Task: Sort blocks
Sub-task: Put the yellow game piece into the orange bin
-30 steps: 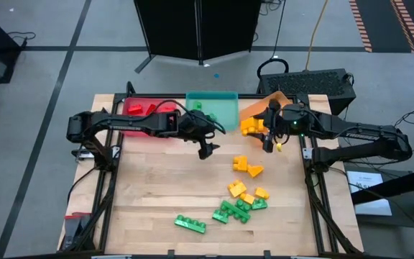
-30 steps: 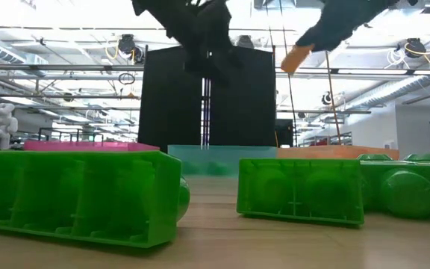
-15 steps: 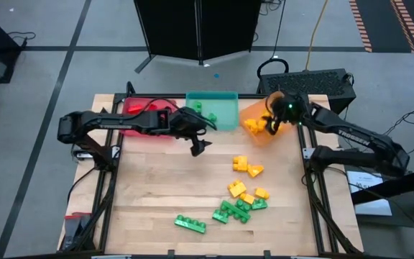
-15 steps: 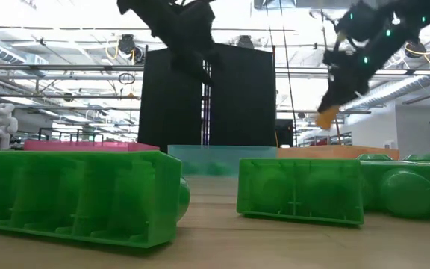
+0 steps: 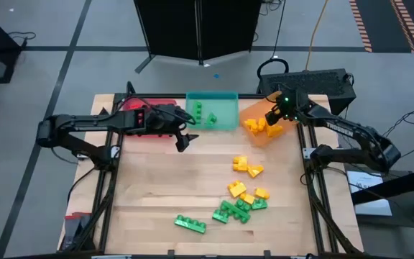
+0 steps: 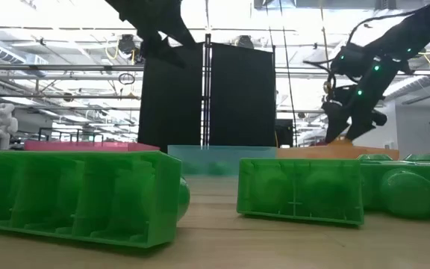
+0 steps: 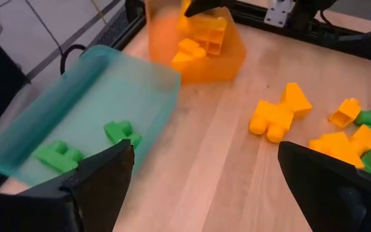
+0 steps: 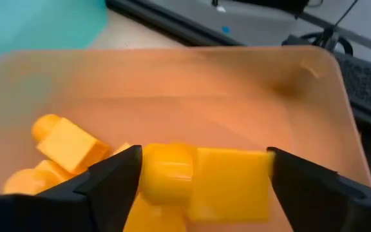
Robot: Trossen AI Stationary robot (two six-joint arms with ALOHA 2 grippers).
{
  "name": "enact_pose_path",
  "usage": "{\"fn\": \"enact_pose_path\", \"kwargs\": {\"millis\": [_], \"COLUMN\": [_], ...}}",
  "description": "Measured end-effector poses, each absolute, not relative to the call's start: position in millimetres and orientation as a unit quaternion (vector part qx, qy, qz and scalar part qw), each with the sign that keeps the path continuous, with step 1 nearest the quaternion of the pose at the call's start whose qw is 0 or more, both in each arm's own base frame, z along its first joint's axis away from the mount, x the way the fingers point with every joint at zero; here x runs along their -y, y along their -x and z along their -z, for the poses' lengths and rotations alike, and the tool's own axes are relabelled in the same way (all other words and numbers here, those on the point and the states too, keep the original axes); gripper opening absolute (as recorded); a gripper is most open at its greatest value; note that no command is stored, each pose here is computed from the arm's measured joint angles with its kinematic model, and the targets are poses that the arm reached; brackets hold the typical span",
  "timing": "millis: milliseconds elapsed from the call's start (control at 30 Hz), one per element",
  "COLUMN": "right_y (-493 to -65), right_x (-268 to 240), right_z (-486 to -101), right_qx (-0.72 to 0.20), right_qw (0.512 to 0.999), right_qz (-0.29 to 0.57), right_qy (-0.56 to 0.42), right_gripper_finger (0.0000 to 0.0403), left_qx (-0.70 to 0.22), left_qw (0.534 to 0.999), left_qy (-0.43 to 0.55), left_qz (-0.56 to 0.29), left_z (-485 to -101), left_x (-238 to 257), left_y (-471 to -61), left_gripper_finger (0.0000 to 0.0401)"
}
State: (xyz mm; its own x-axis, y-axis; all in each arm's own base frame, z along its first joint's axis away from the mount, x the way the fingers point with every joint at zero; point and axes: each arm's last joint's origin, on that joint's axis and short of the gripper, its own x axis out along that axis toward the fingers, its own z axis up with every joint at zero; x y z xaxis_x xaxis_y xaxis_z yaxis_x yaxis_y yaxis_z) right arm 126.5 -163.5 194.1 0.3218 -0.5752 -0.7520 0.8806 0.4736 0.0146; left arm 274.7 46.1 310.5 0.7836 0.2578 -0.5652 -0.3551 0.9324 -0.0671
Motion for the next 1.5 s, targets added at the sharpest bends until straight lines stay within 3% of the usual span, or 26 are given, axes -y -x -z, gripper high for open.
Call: {"fn": "enact_pose_path", "kwargs": {"millis": [133, 267, 433, 567, 800, 1033, 1267, 1500], "right_y": [-129.9, -135.2, -149.6, -168.8, -205.8, -238.8, -229.1, -189.5], "right_x": [167.9, 171.1, 150.0, 119.8, 81.7, 64.0, 54.8, 43.4], "right_z": [-195.4, -221.9, -279.1, -296.7, -265.5, -239.0, -245.0, -273.5], "right_qx": [-0.351, -0.323, -0.243, -0.231, -0.359, -0.404, -0.415, -0.392], "right_qw": [0.782, 0.81, 0.915, 0.95, 0.925, 0.91, 0.904, 0.906], "right_qz": [0.466, 0.437, 0.238, 0.119, 0.066, 0.027, 0.022, 0.035], "right_qy": [-0.221, -0.221, -0.216, -0.173, -0.105, -0.085, -0.099, -0.152], "right_gripper_finger": [0.035, 0.0354, 0.0355, 0.0356, 0.0356, 0.0357, 0.0357, 0.0357], "left_qx": [-0.287, -0.299, -0.308, -0.312, -0.312, -0.319, -0.268, -0.179], "left_qw": [0.938, 0.933, 0.931, 0.932, 0.93, 0.925, 0.951, 0.975], "left_qy": [0.098, 0.114, 0.12, 0.104, 0.099, 0.111, 0.124, 0.128], "left_qz": [-0.169, -0.168, -0.155, -0.155, -0.167, -0.172, -0.095, -0.03], "left_z": [-305.2, -297.6, -295.6, -295.0, -295.0, -290.8, -264.7, -218.2], "left_x": [-44.7, -42.8, -36.7, -34.1, -34.8, -35.2, -34.7, -39.5], "left_y": [-264.2, -260.1, -260.0, -260.1, -259.7, -262.0, -305.3, -368.7], "left_gripper_finger": [0.0384, 0.0384, 0.0384, 0.0384, 0.0384, 0.0384, 0.0384, 0.0384]}}
